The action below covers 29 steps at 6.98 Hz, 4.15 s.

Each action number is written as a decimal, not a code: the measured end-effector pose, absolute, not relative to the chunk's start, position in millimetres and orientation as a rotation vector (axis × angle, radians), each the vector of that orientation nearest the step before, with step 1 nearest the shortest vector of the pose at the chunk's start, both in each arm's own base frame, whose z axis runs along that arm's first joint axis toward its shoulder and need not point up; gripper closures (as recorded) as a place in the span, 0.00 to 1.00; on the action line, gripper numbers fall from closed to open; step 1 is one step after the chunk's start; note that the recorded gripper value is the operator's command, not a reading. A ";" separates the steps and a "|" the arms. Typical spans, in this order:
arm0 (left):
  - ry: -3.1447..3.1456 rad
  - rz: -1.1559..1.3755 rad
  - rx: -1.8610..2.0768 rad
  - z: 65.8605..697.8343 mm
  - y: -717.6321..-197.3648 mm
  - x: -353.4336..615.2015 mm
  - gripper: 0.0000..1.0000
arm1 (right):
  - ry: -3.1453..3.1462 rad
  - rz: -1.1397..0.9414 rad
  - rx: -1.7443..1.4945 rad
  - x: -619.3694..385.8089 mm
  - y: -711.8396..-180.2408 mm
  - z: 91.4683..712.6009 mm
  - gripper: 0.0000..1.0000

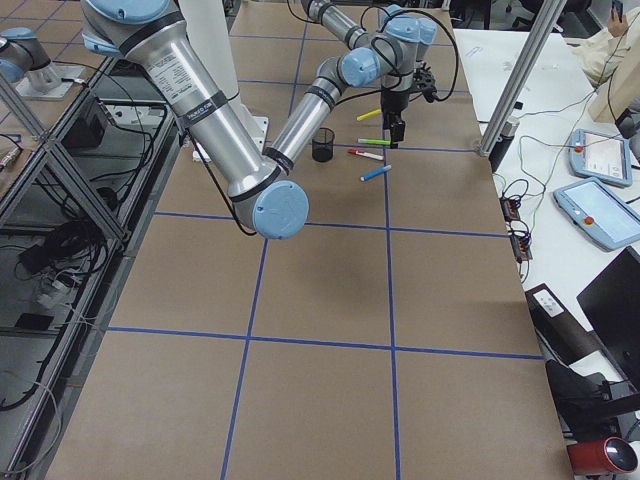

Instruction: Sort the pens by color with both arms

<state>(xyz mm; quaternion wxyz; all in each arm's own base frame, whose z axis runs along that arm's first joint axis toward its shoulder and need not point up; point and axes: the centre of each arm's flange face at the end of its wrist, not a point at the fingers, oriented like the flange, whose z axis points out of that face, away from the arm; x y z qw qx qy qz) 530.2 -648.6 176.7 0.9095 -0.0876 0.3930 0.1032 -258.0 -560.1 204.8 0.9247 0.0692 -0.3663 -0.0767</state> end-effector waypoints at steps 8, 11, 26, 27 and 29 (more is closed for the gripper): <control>0.834 0.209 -0.170 184.4 -646.3 548.6 0.84 | -0.754 -0.154 0.147 -255.3 -559.8 203.0 0.08; 0.842 0.184 -0.179 186.2 -640.5 559.7 0.74 | -0.754 -0.154 0.146 -255.4 -560.0 203.3 0.07; 0.954 0.055 0.125 280.4 -594.7 248.1 0.01 | -0.727 -0.106 0.093 -197.3 -602.0 266.8 0.01; 0.937 0.065 0.162 300.2 -593.0 212.5 0.01 | -0.718 -0.095 0.092 -184.7 -618.7 284.9 0.01; 0.885 0.102 0.228 346.9 -599.8 138.1 0.01 | -0.759 -0.055 0.094 -159.1 -661.5 338.6 0.01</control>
